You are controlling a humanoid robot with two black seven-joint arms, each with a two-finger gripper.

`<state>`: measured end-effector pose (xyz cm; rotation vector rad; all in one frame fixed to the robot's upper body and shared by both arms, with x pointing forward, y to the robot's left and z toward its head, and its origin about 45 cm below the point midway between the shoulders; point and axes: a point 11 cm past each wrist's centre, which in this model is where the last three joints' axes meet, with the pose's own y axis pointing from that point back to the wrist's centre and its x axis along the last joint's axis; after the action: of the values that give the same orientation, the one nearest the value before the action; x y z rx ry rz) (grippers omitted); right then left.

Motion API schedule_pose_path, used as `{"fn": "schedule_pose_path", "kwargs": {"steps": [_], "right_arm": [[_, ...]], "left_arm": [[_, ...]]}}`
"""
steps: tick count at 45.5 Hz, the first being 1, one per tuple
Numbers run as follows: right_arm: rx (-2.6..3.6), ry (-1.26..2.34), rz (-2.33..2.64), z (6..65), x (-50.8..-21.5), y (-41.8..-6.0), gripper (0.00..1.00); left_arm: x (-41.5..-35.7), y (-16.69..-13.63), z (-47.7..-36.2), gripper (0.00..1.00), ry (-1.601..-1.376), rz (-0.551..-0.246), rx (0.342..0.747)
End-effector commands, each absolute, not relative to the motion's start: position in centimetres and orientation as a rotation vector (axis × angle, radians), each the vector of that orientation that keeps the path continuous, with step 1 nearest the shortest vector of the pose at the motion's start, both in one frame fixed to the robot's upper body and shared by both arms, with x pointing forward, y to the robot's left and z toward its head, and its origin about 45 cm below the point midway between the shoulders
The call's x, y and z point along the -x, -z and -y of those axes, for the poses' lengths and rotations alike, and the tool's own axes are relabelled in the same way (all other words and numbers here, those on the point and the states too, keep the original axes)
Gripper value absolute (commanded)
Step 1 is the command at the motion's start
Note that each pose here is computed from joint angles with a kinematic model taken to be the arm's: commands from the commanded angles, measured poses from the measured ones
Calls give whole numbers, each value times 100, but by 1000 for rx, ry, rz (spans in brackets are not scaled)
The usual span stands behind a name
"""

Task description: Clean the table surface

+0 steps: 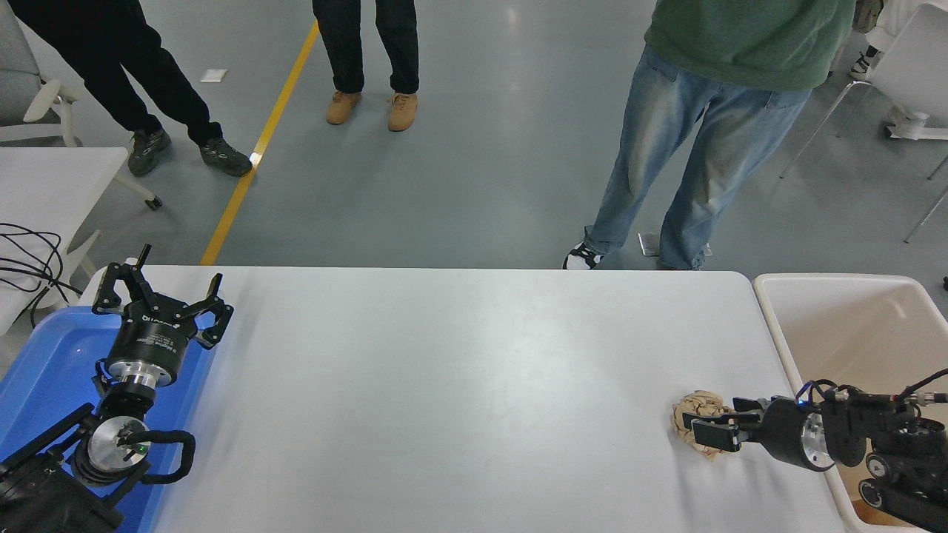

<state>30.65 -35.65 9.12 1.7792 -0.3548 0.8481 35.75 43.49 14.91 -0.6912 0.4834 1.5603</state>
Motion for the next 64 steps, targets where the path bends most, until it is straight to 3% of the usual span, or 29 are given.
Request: {"fn": "schedule_pose_path", "kwargs": {"steps": [1, 64], "right_arm": [[-1783, -844, 353, 3537, -3059, -868, 99], [-1790, -890, 394, 3286, -3124, -629, 98]], "left_arm": [[-3575, -1492, -4350, 99, -1561, -483, 692], [-3575, -1492, -4350, 99, -1561, -483, 692]]}}
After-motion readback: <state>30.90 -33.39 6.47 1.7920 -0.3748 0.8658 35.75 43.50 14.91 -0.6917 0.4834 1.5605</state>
